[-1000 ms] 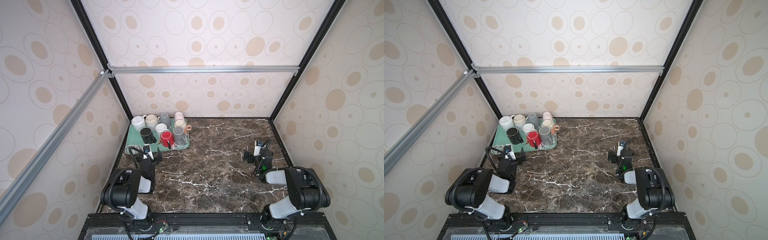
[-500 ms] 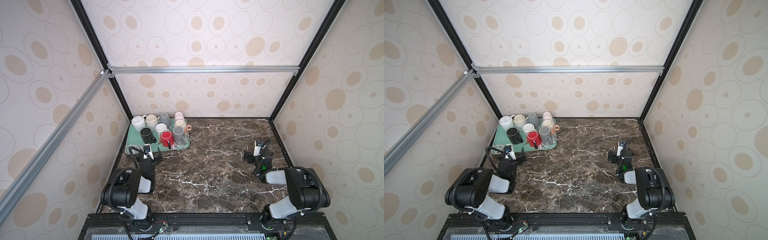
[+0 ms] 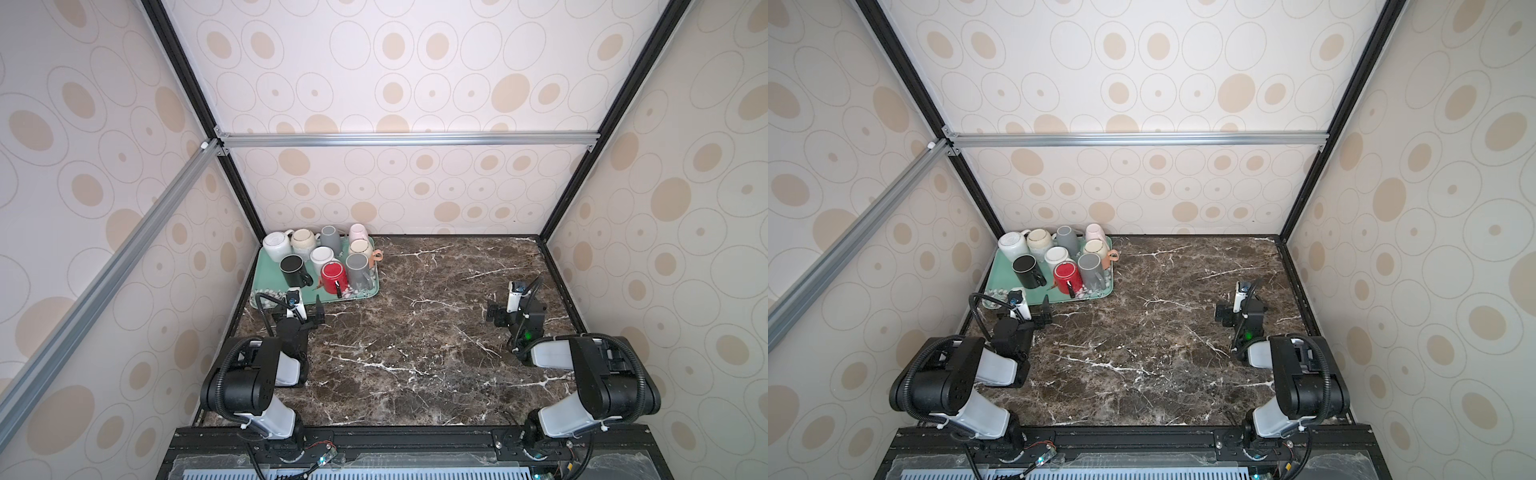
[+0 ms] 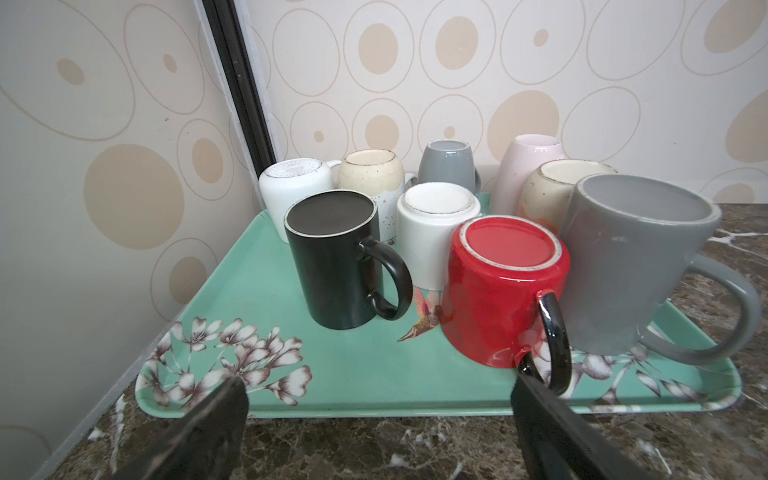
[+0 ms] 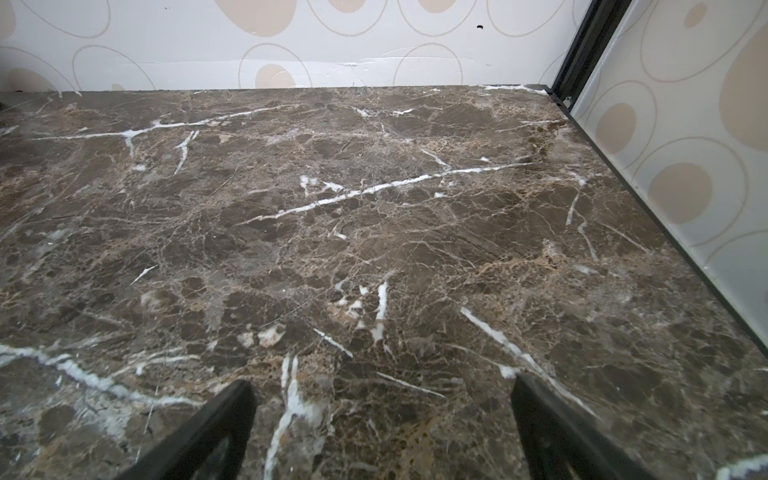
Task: Turn the mug right side up
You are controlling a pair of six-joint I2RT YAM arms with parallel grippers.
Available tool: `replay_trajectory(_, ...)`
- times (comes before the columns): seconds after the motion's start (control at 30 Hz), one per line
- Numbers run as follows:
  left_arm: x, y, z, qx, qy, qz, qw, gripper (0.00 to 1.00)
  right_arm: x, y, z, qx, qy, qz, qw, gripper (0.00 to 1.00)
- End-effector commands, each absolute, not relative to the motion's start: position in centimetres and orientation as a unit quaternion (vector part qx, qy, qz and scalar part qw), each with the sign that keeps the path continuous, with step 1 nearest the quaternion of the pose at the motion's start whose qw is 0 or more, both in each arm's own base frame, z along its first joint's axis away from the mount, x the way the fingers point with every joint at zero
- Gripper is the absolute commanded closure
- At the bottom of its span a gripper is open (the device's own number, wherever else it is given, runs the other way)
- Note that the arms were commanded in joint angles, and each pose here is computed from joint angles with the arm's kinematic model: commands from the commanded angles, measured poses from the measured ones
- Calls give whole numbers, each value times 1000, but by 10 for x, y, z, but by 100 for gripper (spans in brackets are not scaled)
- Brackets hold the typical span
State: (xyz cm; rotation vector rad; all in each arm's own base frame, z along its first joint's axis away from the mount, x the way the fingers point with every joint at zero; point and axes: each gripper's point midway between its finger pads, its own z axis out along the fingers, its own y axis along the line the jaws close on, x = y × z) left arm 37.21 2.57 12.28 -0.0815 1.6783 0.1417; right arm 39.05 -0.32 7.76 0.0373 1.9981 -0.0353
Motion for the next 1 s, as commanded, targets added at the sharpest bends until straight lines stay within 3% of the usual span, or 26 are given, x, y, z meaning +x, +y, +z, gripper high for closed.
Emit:
replay_trajectory(0.0,374,22,132,-29,731,42,680,0,396,-2,85,12,835,-19,550,0)
replay_trajectory(0.33,372,25,135,-37,729,47,682,0,394,-1,88,8,831,-19,556,0)
replay_trajectory(0.47,373,32,144,-53,732,58,677,0,388,-2,113,9,822,-20,568,0)
replay_trajectory(0.6,381,45,165,-88,737,77,665,0,386,-4,140,45,850,-8,525,0)
replay_trajectory(0.77,406,53,195,-129,752,64,643,0,394,7,162,106,875,54,469,10)
replay_trajectory(0.97,446,43,170,-135,842,-17,522,0,411,61,153,121,906,119,386,20)
